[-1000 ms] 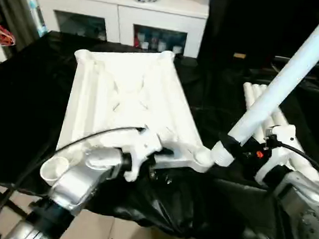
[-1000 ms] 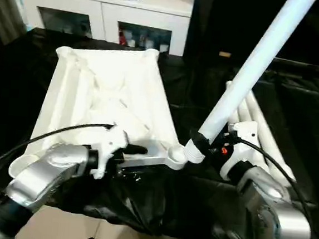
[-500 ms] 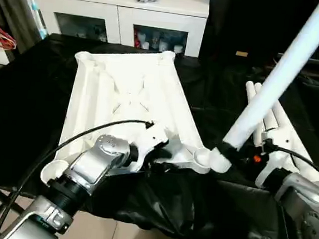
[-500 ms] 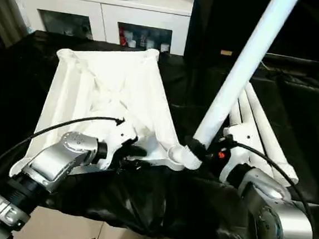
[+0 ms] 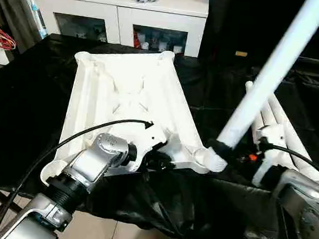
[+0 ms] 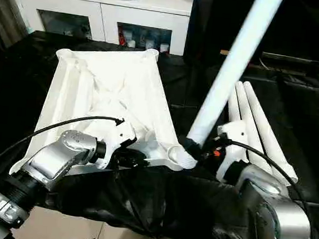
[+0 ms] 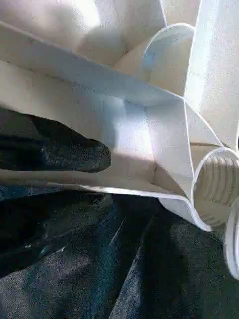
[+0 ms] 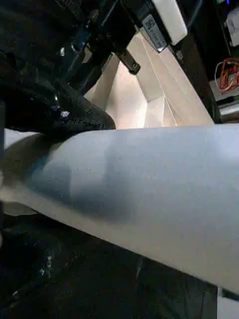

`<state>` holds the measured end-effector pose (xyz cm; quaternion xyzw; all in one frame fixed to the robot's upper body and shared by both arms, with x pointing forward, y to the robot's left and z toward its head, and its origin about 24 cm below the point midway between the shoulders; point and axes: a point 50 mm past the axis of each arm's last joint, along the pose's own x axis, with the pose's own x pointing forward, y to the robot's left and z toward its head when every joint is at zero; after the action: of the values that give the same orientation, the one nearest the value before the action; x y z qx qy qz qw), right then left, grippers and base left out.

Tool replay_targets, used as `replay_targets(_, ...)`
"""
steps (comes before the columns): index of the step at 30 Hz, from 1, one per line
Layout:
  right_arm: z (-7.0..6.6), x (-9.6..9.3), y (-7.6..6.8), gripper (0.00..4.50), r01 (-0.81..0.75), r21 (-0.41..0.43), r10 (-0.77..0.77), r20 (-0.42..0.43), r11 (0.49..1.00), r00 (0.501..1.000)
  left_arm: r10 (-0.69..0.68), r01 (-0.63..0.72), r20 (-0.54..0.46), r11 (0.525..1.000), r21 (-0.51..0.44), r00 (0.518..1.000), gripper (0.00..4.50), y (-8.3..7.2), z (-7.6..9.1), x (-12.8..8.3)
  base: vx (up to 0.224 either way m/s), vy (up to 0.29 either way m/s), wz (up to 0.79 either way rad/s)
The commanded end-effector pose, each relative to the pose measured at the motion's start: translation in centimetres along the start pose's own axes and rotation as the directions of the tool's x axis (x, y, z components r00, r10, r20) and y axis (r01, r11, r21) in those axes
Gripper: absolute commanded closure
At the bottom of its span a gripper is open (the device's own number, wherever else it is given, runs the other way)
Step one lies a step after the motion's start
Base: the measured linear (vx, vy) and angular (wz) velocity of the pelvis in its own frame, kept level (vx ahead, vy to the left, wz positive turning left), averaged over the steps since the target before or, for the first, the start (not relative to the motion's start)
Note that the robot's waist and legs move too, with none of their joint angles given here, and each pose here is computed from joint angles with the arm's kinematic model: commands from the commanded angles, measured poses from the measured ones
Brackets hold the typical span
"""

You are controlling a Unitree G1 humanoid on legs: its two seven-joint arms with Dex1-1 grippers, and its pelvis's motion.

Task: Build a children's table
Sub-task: Insert table leg to table base

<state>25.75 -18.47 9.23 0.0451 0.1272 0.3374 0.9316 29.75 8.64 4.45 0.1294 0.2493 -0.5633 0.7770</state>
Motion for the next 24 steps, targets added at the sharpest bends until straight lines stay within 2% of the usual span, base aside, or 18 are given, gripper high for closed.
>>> replay_targets(1, 0.5, 0.1, -0.1, 2.64, -0.013, -0.021, 0.013, 0.009, 1.000, 1.000, 0.011, -0.010, -0.034, 1.000, 0.008, 0.999, 4.06, 0.4, -0.3, -0.3, 0.000, 0.000, 0.00)
replay_targets(4, 0.5, 0.6, 0.0, 2.64, -0.060, -0.021, 0.060, -0.006, 0.998, 0.998, -0.005, 0.006, -0.009, 0.999, 0.032, 1.000, 4.38, 0.4, -0.1, -0.5, 0.000, 0.000, 0.00)
replay_targets(7, 0.0, 1.0, -0.1, 2.64, -0.101, -0.025, 0.100, -0.038, 0.995, 0.994, -0.027, 0.026, 0.015, 0.997, 0.068, 1.000, 4.47, 0.2, 0.1, -0.7, 0.000, 0.000, 0.00)
replay_targets(10, -0.8, 1.6, -0.4, 2.64, -0.146, -0.018, 0.144, -0.076, 0.989, 0.987, -0.070, 0.066, 0.039, 0.993, 0.098, 0.997, 4.47, -0.3, 0.3, -0.9, 0.000, 0.000, 0.00)
replay_targets(16, -1.1, 2.7, -0.6, 2.64, -0.187, -0.020, 0.184, -0.103, 0.982, 0.977, -0.122, 0.117, 0.035, 0.984, 0.131, 0.992, 4.50, -0.6, -0.2, -1.5, 0.000, 0.000, 0.00)
replay_targets(24, -1.4, 3.0, -0.4, 2.64, -0.251, -0.030, 0.245, -0.137, 0.967, 0.960, -0.132, 0.128, 0.022, 0.982, 0.138, 0.991, 4.50, -0.5, -0.5, -2.1, 0.000, 0.000, 0.00)
